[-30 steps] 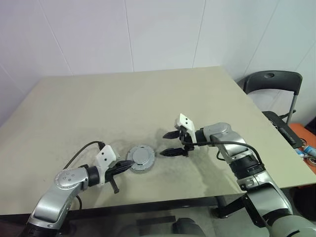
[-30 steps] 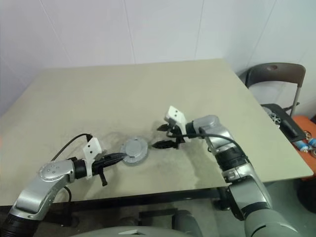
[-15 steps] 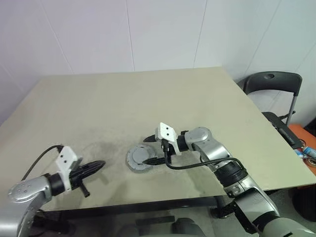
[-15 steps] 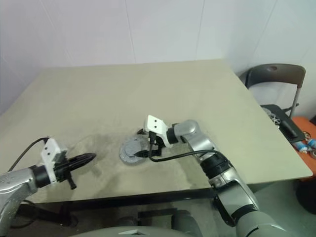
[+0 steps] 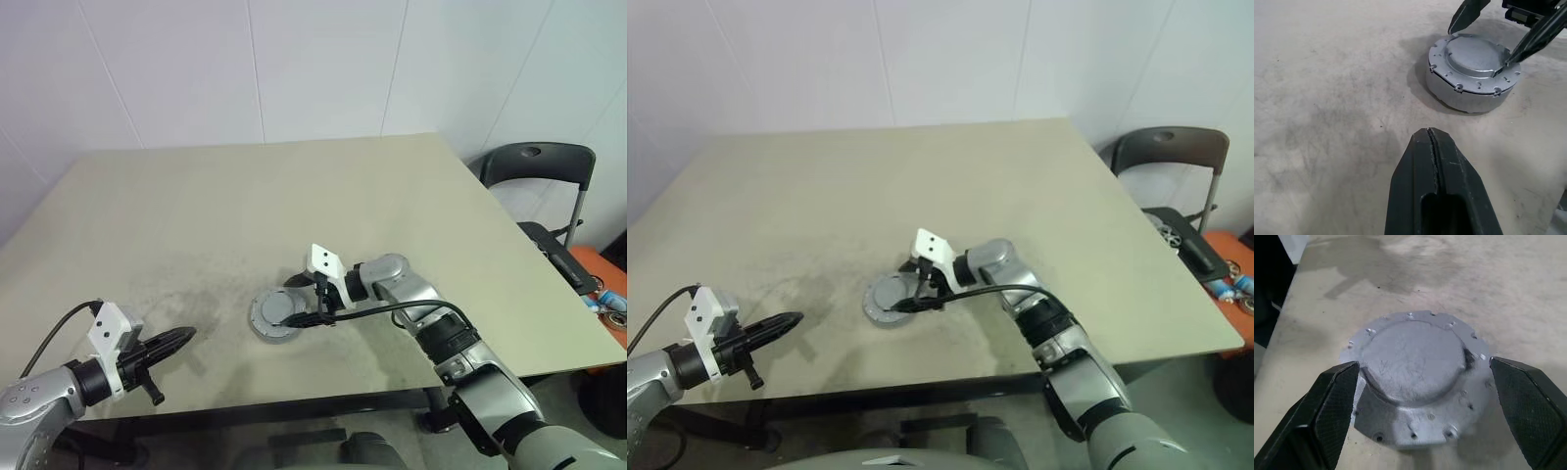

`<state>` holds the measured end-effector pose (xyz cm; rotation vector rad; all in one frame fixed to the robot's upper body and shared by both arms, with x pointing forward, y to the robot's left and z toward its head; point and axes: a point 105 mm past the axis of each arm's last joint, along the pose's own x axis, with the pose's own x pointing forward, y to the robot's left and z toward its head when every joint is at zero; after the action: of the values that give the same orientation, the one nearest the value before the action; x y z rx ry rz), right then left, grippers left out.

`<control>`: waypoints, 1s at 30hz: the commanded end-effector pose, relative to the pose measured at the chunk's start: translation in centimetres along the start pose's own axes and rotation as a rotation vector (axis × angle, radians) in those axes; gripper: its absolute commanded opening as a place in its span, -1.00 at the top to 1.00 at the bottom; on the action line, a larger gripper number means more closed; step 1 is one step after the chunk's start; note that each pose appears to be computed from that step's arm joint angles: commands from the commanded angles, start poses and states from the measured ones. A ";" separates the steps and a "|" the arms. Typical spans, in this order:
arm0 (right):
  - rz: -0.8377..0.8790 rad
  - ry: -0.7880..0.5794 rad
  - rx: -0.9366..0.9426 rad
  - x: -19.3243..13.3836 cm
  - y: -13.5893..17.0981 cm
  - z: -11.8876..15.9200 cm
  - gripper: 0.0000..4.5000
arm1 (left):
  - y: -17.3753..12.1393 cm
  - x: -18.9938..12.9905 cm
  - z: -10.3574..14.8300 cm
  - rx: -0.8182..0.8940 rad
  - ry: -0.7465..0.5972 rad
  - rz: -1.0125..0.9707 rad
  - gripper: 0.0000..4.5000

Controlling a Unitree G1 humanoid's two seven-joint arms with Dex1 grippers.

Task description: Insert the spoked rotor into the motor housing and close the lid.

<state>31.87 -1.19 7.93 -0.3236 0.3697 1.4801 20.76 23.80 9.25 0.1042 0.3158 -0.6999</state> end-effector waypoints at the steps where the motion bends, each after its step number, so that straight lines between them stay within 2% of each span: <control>1: -0.022 -0.052 -0.041 -1.2 -0.5 1.8 -0.99 | -0.3 0.3 1.4 0.047 -0.053 -0.017 1.00; 9: -0.066 -0.081 0.056 -3.3 -1.0 1.3 -0.99 | -1.2 3.6 2.1 0.047 -0.089 -0.102 1.00; 17: -0.062 -0.099 0.197 -5.1 -0.2 0.8 -0.99 | -1.8 7.4 3.4 0.031 -0.114 -0.198 1.00; 22: -0.056 -0.072 0.337 -5.5 0.2 0.4 -0.99 | -2.5 8.8 2.9 0.050 -0.073 -0.258 1.00; 25: -0.018 -0.034 0.511 -5.5 0.6 0.0 -0.99 | -2.7 9.2 2.0 0.084 -0.024 -0.286 1.00; 30: -0.015 0.015 0.597 -5.1 0.8 -0.5 -0.99 | -2.3 9.3 1.8 0.096 -0.015 -0.277 1.00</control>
<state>30.54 -6.40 8.75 0.1349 0.8109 1.2732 25.87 15.85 7.08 0.1092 0.3260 -0.9914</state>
